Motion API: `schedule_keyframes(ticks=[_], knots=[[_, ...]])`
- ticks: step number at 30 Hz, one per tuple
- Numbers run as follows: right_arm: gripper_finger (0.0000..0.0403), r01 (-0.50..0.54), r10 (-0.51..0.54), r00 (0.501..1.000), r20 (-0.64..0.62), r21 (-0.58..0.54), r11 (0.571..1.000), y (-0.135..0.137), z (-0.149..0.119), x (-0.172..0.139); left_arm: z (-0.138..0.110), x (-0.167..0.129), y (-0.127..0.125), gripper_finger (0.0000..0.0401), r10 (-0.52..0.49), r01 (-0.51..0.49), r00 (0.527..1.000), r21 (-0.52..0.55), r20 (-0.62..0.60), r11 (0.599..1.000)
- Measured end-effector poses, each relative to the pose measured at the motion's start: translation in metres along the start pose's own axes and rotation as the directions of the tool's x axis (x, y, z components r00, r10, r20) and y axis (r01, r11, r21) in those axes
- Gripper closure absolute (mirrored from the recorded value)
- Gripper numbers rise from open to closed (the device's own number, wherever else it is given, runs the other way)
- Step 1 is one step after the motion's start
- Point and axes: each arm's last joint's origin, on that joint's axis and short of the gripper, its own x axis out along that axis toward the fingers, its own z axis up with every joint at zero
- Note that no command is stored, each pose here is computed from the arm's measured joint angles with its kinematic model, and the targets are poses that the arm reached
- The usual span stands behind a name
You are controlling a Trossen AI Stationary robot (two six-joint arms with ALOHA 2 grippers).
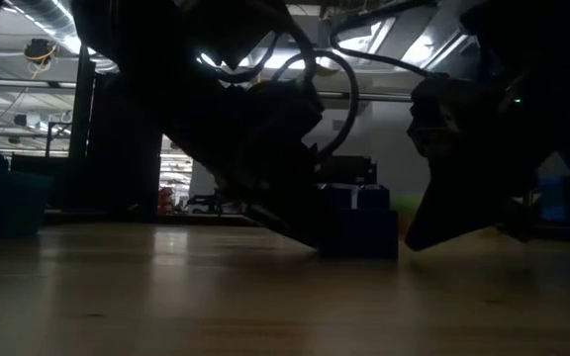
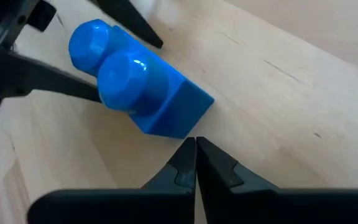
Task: Sort blocks by size
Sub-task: Put the blue 2 stud game piece into the blue bin
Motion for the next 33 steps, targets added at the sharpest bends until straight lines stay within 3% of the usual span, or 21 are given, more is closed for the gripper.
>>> schedule_keyframes(ticks=[10, 21, 29, 33], knots=[[0.0389, 0.011, -0.011, 0.999, 0.039, -0.002, 1.0, 0.0, 0.0, 0.0, 0.001, 0.001, 0.001, 0.0187, -0.004, 0.003, 1.0, 0.224, 0.007, 0.975], [0.0389, 0.02, -0.02, 0.997, 0.071, -0.001, 1.0, 0.0, 0.001, 0.0, 0.014, 0.006, 0.01, 0.019, -0.077, 0.063, 0.995, 0.193, 0.066, 0.979], [0.0389, 0.014, -0.012, 0.997, 0.07, -0.025, 1.0, 0.001, 0.002, -0.002, 0.013, 0.006, 0.008, 0.0276, -0.126, 0.116, 0.991, 0.199, 0.036, 0.973], [0.0389, -0.034, 0.037, 0.998, 0.05, -0.052, 0.998, 0.007, 0.007, -0.011, 0.018, 0.001, 0.009, 0.028, -0.131, 0.118, 0.99, 0.194, 0.053, 0.974]])
